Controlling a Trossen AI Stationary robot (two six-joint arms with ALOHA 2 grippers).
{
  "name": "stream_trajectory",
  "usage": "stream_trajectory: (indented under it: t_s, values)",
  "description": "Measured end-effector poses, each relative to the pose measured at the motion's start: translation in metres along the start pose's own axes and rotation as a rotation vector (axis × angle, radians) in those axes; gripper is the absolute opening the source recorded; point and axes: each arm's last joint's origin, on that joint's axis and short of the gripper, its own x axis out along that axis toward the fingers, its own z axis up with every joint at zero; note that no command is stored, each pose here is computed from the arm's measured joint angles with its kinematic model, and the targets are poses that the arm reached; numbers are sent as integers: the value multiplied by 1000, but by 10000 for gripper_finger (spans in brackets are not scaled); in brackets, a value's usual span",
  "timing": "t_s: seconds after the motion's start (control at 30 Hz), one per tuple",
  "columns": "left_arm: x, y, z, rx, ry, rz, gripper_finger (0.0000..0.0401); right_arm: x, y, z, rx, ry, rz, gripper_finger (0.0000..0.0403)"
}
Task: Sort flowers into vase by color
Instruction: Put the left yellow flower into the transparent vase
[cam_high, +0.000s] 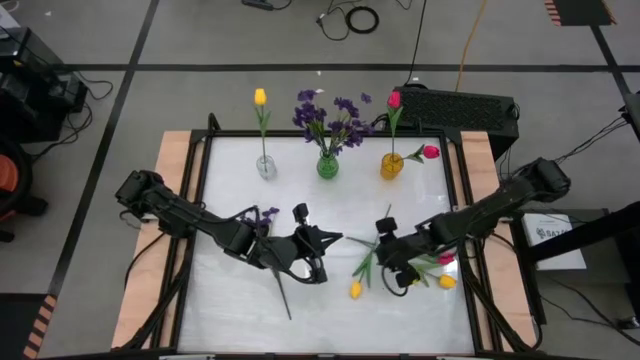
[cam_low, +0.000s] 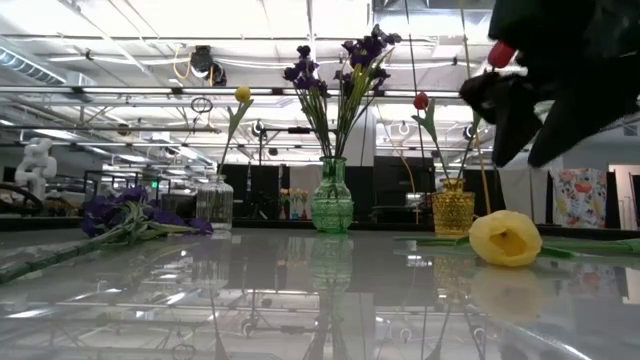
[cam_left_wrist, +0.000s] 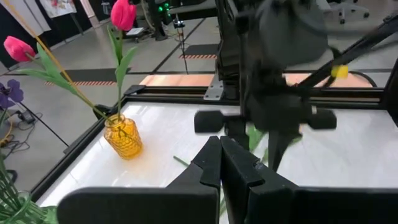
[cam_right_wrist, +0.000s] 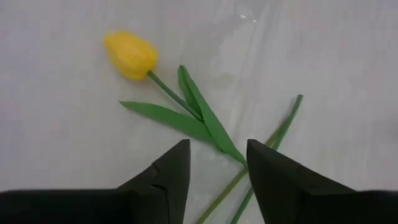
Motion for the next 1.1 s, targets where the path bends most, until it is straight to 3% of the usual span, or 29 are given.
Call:
stream_trajectory:
  t_s: [0.2,0.67,1.1]
  values:
    - [0,0,0,0,0,0,4,31,-5,-3,-76,78,3,156]
    - [0,0,-1,5,6,0,4,69,-6,-15,-142,197,49,111]
    - [0,0,-1,9,9,1,5,62,-8,-12,-143,163,27,5]
